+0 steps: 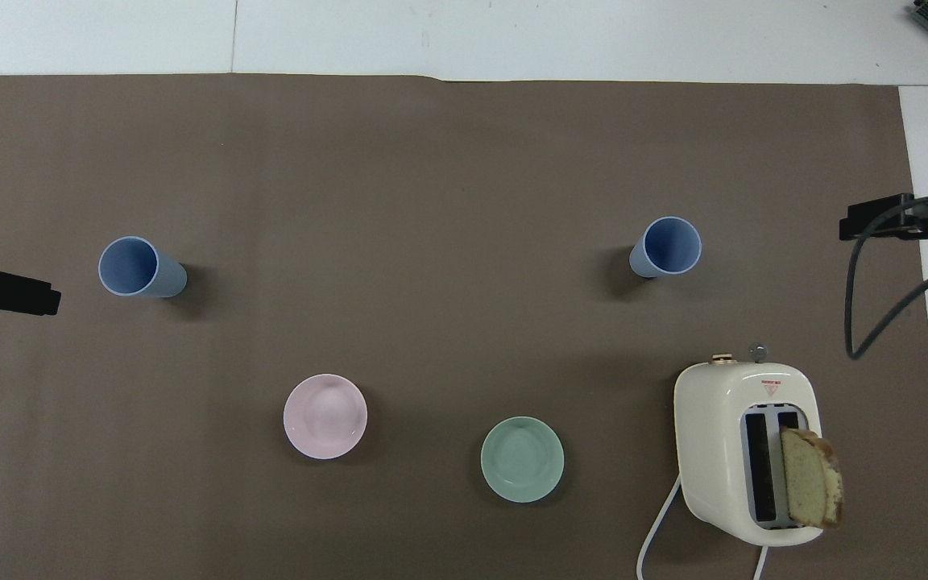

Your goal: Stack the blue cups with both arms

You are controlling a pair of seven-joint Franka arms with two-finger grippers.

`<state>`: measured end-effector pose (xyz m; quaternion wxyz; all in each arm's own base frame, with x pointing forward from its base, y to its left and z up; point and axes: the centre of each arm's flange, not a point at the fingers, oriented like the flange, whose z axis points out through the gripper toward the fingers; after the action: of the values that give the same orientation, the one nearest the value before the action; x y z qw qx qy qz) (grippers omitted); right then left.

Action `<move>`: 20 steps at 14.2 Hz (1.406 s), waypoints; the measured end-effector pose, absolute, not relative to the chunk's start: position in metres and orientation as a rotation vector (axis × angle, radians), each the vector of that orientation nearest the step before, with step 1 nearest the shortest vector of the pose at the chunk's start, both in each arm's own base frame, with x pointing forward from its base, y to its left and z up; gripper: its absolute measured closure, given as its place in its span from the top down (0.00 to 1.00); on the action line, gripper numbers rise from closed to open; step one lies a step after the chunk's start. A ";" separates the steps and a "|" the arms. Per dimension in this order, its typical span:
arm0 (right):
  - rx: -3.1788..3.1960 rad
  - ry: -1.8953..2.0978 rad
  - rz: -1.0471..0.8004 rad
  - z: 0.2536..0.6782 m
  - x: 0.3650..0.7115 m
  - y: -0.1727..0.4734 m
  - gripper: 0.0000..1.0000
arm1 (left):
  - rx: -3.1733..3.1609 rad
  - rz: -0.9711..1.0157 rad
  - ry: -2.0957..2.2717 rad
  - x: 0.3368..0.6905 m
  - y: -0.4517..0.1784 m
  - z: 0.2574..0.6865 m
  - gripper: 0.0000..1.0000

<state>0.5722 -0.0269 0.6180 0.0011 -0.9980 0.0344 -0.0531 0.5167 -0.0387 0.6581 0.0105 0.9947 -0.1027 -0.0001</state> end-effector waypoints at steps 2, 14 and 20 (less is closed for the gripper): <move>-3.133 0.108 -0.167 0.618 0.572 -0.027 1.00 | 3.104 0.000 -0.321 0.517 -0.039 0.658 1.00; -3.133 0.108 -0.167 0.618 0.572 -0.027 1.00 | 3.104 -0.004 -0.321 0.517 -0.039 0.657 1.00; -3.133 0.108 -0.167 0.618 0.572 -0.027 1.00 | 3.113 0.032 -0.234 0.523 -0.009 0.657 1.00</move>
<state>0.5722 -0.0269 0.6180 0.0011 -0.9980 0.0344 -0.0531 0.5225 -0.0093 0.6565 0.0101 0.9971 -0.0749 0.0102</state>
